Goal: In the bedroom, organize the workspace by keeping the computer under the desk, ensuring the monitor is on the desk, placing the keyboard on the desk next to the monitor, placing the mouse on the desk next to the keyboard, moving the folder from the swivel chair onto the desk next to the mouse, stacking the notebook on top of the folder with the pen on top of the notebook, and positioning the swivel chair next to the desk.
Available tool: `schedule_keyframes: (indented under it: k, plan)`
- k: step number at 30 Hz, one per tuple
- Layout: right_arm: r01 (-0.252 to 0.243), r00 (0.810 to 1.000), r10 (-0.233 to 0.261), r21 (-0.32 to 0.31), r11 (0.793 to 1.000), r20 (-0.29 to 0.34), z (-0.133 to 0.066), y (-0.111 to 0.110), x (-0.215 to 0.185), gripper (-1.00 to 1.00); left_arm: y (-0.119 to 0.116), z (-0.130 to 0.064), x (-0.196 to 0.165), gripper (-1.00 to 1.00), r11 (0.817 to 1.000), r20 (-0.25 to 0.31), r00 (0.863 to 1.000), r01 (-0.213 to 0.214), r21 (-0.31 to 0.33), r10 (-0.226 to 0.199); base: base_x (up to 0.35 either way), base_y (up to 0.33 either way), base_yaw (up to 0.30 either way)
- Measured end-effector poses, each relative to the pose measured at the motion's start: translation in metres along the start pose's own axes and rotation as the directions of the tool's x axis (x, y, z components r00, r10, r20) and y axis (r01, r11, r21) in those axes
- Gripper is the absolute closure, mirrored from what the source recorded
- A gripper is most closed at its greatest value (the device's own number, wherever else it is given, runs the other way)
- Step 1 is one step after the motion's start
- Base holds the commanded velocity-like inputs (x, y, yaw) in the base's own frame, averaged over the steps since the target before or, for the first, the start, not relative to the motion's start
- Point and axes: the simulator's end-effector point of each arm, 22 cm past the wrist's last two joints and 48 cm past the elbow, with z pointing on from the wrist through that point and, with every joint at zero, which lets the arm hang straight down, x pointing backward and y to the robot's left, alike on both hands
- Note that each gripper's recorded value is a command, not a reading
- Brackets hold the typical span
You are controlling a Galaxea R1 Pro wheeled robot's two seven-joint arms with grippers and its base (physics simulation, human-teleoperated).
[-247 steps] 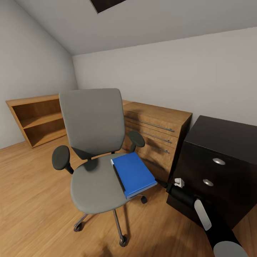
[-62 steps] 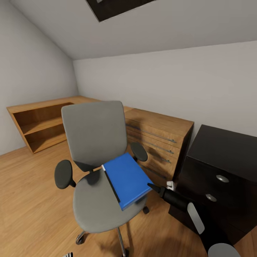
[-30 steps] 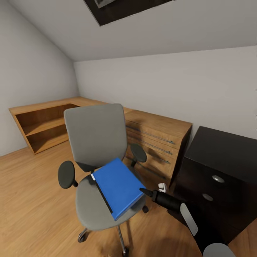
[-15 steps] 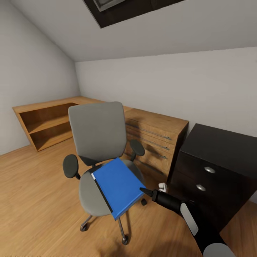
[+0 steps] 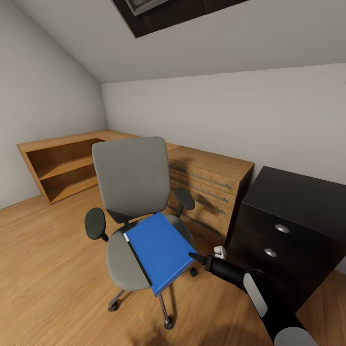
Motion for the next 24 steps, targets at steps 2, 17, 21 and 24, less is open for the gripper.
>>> schedule_keyframes:
  k: [2,17,21,24]
  plan:
    - [0.001,1.0,-0.001,0.0,1.0,0.001,0.0,0.0,0.0,1.0,0.002,-0.001,-0.009,-1.0,1.0,0.044,0.999,0.009,-0.019,-0.009,0.0,0.0,0.0]
    - [0.005,1.0,-0.005,0.034,0.999,0.001,0.001,-0.007,0.0,1.0,0.014,-0.01,-0.047,-1.0,0.994,0.23,0.973,0.051,-0.095,-0.028,0.0,0.0,0.0]
    - [0.005,1.0,-0.005,0.036,0.999,0.002,0.0,-0.001,-0.006,1.0,0.016,-0.014,-0.054,-1.0,0.994,0.23,0.973,0.051,-0.101,-0.027,0.0,0.0,0.0]
    - [0.005,1.0,-0.005,0.038,0.999,0.005,-0.001,0.003,-0.011,1.0,0.017,-0.017,-0.059,-1.0,0.993,0.228,0.973,0.05,-0.103,-0.026,0.0,0.0,0.0]
